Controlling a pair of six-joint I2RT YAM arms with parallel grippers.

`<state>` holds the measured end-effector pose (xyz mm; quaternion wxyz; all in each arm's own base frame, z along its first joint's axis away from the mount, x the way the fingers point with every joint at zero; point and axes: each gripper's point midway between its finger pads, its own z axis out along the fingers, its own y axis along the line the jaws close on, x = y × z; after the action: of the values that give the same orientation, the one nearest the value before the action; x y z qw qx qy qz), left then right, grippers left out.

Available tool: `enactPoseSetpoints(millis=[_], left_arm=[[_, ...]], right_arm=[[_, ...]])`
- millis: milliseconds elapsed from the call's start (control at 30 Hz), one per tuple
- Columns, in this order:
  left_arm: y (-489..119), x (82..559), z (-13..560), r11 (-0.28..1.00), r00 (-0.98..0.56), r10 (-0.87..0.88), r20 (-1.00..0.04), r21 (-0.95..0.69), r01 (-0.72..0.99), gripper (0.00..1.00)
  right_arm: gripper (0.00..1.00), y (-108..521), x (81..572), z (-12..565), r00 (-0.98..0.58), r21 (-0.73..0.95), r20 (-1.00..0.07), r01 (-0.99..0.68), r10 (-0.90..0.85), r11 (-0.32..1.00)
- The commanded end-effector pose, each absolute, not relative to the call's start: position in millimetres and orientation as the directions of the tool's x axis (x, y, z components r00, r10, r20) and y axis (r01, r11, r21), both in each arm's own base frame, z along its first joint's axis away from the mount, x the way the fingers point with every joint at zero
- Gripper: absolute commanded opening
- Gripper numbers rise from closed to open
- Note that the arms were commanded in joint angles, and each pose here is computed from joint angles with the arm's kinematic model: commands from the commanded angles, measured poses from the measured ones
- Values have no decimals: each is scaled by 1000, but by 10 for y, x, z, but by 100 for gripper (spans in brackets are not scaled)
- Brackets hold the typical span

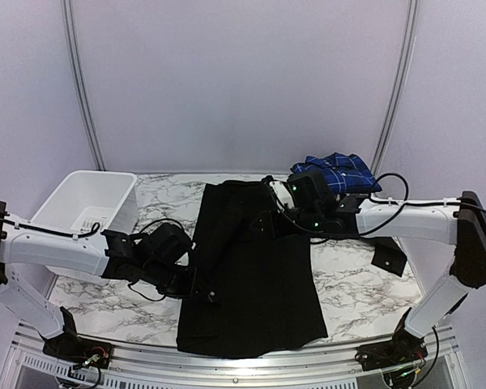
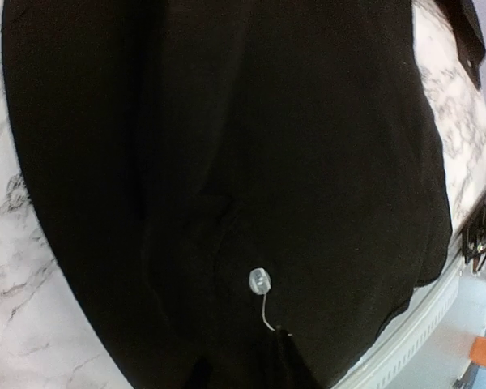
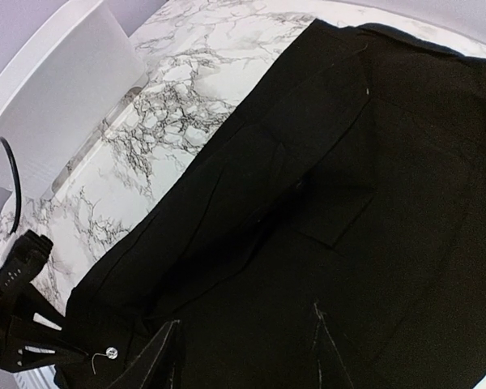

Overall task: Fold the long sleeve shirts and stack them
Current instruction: Fold the flattened shirt at the center of the board.

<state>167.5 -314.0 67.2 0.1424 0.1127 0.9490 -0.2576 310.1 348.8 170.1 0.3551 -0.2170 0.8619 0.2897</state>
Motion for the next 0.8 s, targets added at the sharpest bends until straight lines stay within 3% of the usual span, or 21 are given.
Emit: enactPoseSetpoints(millis=[0,67,333,467,600,767], left_arm=[[-3446,1645,974,777,-928,190,-321,-528,342,9],[-3600,1642,1180,733,-923,202,-328,-574,364,0],[-3870,1598,1974,569,-918,183,-351,-724,390,0],[-3664,1666,1868,592,-952,98,-289,-753,289,0],[-3302,1716,1432,619,-990,-38,-138,-781,86,0],[-3112,1581,1044,646,-998,-42,-38,-763,2,0]], right_arm=[[47,3424,3145,1843,-618,328,-773,-584,-146,742],[47,3386,3160,1868,-610,318,-779,-581,-143,749],[48,3270,3231,1924,-590,287,-794,-578,-149,764],[48,3281,3235,1885,-594,288,-789,-582,-156,760],[48,3316,3218,1832,-605,302,-780,-589,-162,750],[48,3354,3205,1712,-627,319,-760,-589,-171,742]])
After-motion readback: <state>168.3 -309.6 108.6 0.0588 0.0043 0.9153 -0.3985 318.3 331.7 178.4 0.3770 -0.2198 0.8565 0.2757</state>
